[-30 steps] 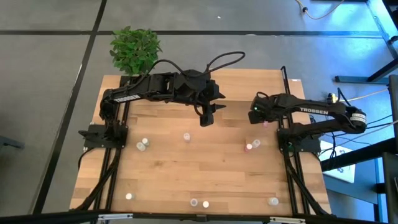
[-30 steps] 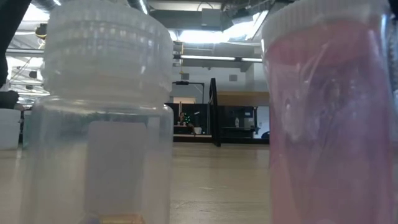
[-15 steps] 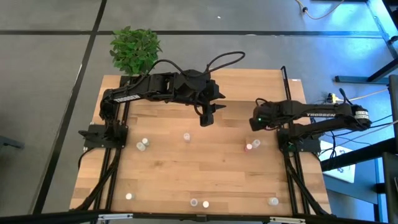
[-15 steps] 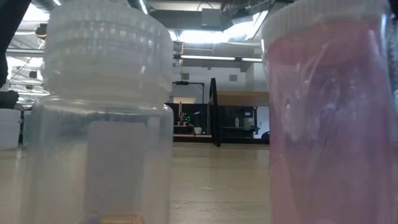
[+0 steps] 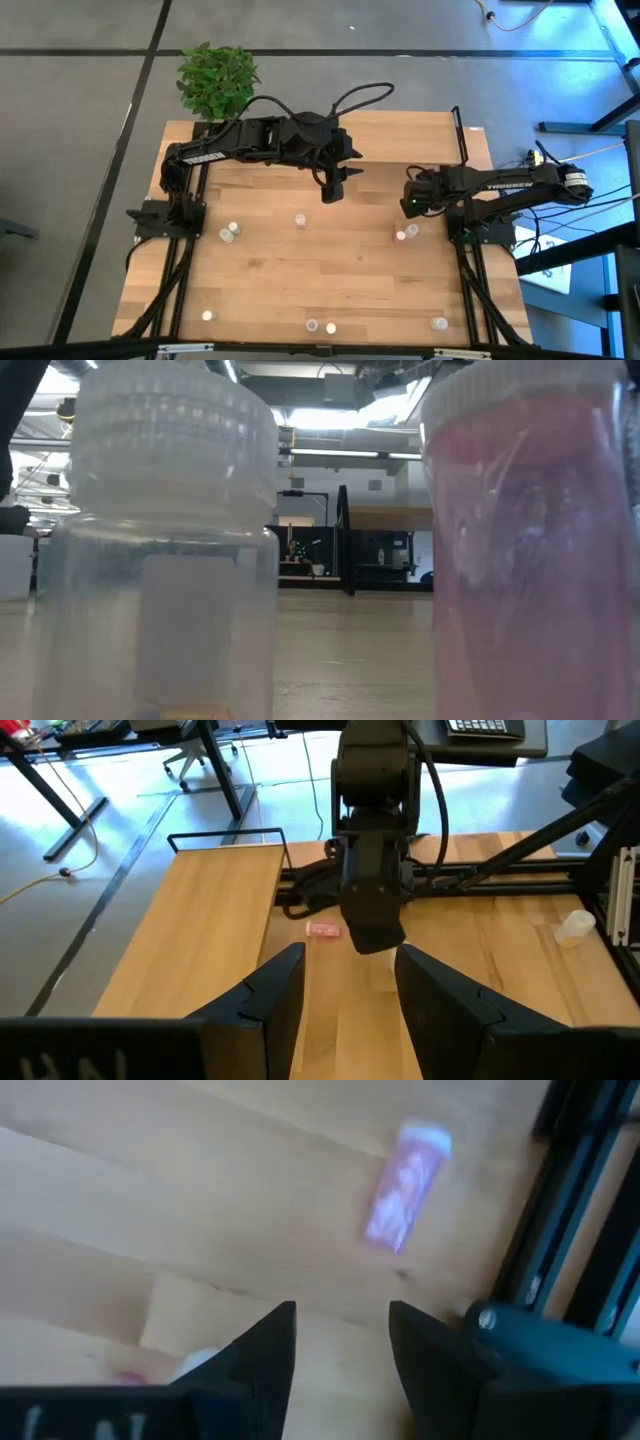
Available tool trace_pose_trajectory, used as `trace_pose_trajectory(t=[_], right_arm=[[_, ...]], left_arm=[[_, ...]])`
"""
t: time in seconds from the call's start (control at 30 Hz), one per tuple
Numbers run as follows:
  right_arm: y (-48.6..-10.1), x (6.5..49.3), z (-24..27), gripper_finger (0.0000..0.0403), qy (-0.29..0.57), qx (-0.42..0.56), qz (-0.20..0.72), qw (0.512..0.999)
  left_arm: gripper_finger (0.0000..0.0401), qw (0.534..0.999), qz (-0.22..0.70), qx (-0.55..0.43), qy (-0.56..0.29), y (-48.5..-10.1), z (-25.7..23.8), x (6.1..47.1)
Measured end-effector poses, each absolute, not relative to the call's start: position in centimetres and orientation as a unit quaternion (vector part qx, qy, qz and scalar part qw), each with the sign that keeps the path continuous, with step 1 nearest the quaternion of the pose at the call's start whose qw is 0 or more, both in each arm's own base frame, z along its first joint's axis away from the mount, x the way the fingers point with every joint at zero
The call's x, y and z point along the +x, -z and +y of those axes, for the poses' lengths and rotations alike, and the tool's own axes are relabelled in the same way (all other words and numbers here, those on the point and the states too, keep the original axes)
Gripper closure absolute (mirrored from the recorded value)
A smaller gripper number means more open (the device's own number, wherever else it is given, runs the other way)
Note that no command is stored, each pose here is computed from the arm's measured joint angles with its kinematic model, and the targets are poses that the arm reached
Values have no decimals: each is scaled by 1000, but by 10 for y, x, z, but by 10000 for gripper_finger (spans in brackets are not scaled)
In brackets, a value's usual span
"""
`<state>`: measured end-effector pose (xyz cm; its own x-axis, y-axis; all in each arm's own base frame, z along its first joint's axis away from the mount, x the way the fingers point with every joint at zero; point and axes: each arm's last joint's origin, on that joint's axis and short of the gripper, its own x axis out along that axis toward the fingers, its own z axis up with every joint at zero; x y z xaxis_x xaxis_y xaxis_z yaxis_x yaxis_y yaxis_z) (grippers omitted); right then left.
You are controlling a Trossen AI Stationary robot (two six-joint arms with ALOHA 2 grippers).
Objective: Pick and place medicine bottles onto shelf by color
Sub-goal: Move the top pink pill bottle to the center of the table
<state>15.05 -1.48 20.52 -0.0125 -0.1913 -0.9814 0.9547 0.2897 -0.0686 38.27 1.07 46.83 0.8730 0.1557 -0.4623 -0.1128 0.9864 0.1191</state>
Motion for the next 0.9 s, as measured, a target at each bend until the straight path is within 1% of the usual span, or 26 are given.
trace_pose_trajectory(t=[0.1,0.33,0.53,0.7,0.9], right_arm=[[-195,148,-14,237,489,377,539,573],[-195,147,-21,237,534,361,504,575],[-191,150,-27,237,548,366,501,560],[-181,153,-29,237,561,349,513,548],[-172,153,-29,237,563,351,506,551]], left_arm=[[250,967,242,44,-69,-468,11,383],[250,967,242,45,-69,-468,11,383],[250,967,242,44,-69,-468,11,383],[250,967,242,44,-69,-468,11,383],[250,967,242,44,-69,-468,11,383]])
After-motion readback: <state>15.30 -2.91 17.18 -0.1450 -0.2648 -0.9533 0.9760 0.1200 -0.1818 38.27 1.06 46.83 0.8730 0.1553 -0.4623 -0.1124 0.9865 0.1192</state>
